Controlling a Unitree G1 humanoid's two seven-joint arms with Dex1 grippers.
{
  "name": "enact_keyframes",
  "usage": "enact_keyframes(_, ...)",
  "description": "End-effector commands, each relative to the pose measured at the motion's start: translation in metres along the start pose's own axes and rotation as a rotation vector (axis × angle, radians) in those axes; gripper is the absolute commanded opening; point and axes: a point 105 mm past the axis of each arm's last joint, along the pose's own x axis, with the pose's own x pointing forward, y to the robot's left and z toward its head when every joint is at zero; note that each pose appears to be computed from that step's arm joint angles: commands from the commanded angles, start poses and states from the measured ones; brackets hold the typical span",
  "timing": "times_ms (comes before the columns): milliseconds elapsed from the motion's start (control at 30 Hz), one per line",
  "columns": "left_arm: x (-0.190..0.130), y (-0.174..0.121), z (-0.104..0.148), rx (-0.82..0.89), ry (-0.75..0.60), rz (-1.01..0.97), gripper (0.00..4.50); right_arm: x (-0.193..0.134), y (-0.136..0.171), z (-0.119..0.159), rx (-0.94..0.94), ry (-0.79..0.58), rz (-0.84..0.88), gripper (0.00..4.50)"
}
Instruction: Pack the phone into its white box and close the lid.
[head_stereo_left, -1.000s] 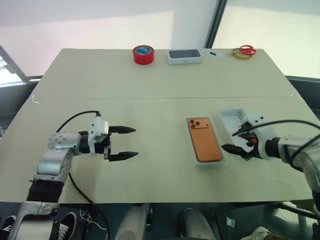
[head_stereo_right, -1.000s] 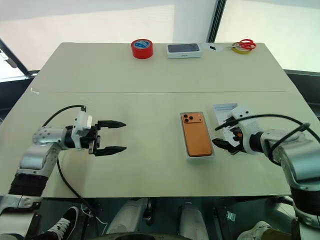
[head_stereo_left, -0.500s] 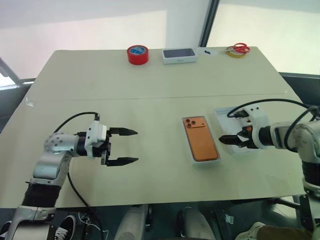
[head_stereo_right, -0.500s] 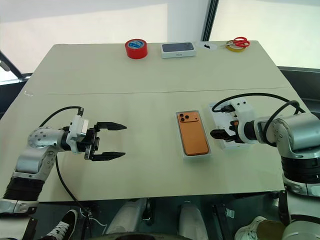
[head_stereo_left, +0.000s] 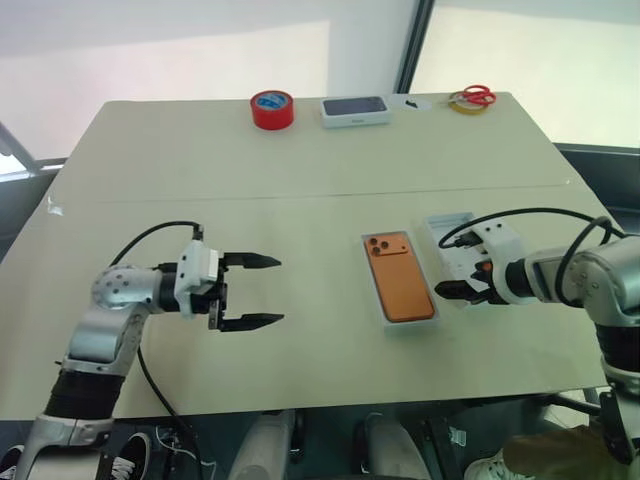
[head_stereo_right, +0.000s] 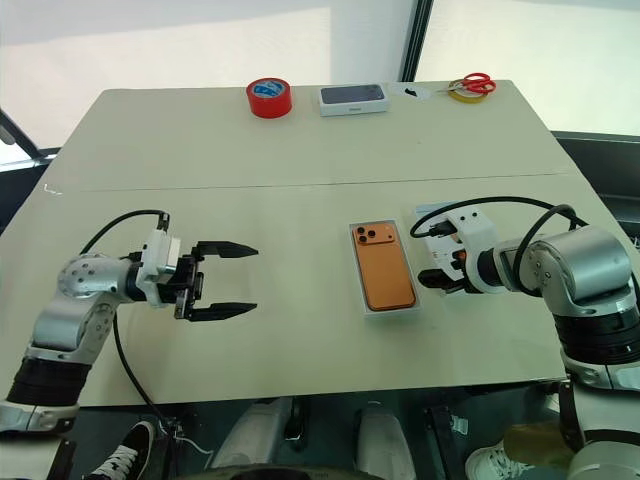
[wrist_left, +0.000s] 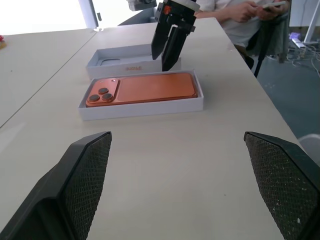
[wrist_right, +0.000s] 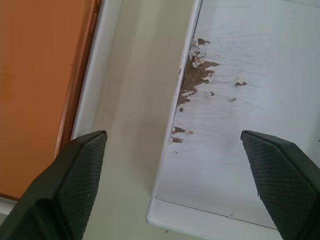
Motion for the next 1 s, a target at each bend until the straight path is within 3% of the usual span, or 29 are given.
enact_keyframes(33,0.003,-0.002,0.009,0.031,-0.026,-0.010,4.50,-0.003,0.000,0.002,-0.034,-0.002,-0.039,2.72)
enact_keyframes(200,0.004,0.000,0.010,0.033,-0.030,-0.008,4.50,0.002,0.005,0.000,-0.052,0.008,-0.043,0.20)
enact_keyframes(233,0.004,0.000,0.010,0.034,-0.030,-0.008,4.50,0.003,0.006,-0.001,-0.050,0.012,-0.041,0.03)
enact_keyframes(533,0.004,0.001,0.009,0.030,-0.034,-0.003,4.50,0.006,0.006,-0.003,-0.004,-0.001,-0.047,0.03)
enact_keyframes(700,0.005,0.007,0.008,0.016,-0.042,0.030,4.50,-0.003,-0.003,0.033,0.130,-0.166,-0.062,0.03)
enact_keyframes(900,0.003,0.012,0.002,-0.014,-0.031,0.070,4.50,-0.020,0.009,0.079,0.241,-0.463,0.064,0.03)
enact_keyframes(1000,0.003,0.016,-0.002,-0.059,-0.037,0.112,3.69,-0.024,0.023,0.096,0.378,-0.600,0.215,0.00)
